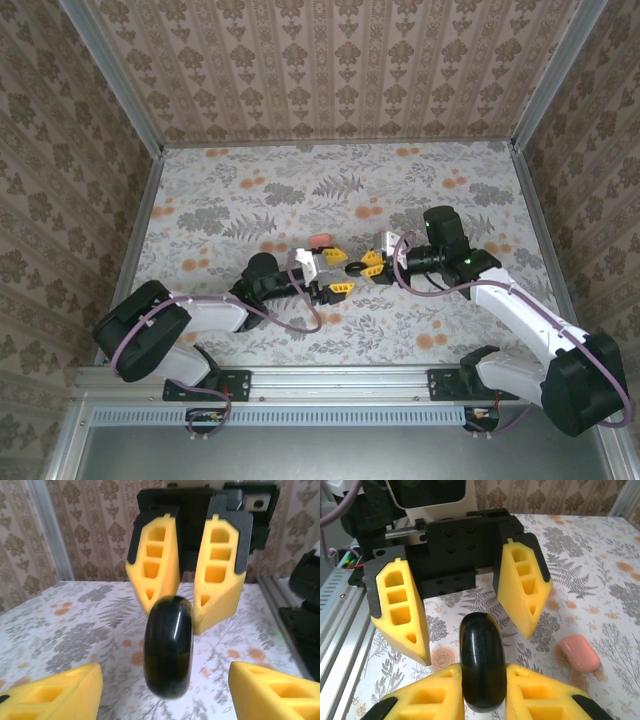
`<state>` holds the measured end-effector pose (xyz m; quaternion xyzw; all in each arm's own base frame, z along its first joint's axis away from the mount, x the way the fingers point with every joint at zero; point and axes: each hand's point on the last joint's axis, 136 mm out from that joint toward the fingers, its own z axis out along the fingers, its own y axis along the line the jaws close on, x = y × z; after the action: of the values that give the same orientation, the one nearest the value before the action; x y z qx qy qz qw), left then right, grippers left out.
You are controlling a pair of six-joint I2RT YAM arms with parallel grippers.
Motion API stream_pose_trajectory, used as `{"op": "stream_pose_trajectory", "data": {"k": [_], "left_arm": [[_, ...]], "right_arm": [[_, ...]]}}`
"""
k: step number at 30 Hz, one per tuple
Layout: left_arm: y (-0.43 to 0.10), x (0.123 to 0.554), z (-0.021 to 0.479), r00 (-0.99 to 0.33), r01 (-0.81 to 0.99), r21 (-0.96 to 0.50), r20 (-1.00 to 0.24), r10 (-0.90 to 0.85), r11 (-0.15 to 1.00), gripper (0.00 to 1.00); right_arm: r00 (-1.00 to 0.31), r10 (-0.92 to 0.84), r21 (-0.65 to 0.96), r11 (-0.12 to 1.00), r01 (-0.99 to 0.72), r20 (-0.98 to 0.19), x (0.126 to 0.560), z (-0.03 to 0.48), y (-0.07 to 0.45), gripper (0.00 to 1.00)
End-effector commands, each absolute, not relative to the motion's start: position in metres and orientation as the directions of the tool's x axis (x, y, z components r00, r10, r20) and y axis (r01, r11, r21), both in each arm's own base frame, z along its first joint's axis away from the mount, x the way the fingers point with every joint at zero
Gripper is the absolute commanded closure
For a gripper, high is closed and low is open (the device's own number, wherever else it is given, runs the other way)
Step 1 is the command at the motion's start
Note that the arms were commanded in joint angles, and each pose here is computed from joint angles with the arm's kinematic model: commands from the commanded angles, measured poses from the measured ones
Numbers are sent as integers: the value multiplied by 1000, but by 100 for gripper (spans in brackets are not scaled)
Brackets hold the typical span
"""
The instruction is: Insert wireless bluetooth earbuds into charging case
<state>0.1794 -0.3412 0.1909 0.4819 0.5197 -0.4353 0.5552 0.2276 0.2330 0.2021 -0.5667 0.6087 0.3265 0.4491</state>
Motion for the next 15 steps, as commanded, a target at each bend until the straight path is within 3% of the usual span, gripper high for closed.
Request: {"op": "stream_pose_trajectory", "data": {"k": [1,8,15], "left_arm": [[-332,190,187,74,965,79,-997,29,252,25],[-306,216,166,-9,889,21,-998,64,458,18],[-248,261,136,-186,631,-20,-974,126,776,8]], "right_arm": [[-49,-442,-60,228,-972,-896,241,195,227,76],[-236,-480,67,343,-937,-845,266,172,224,76],[-415,-487,182,456,-871,-768,302,146,226,78]]}}
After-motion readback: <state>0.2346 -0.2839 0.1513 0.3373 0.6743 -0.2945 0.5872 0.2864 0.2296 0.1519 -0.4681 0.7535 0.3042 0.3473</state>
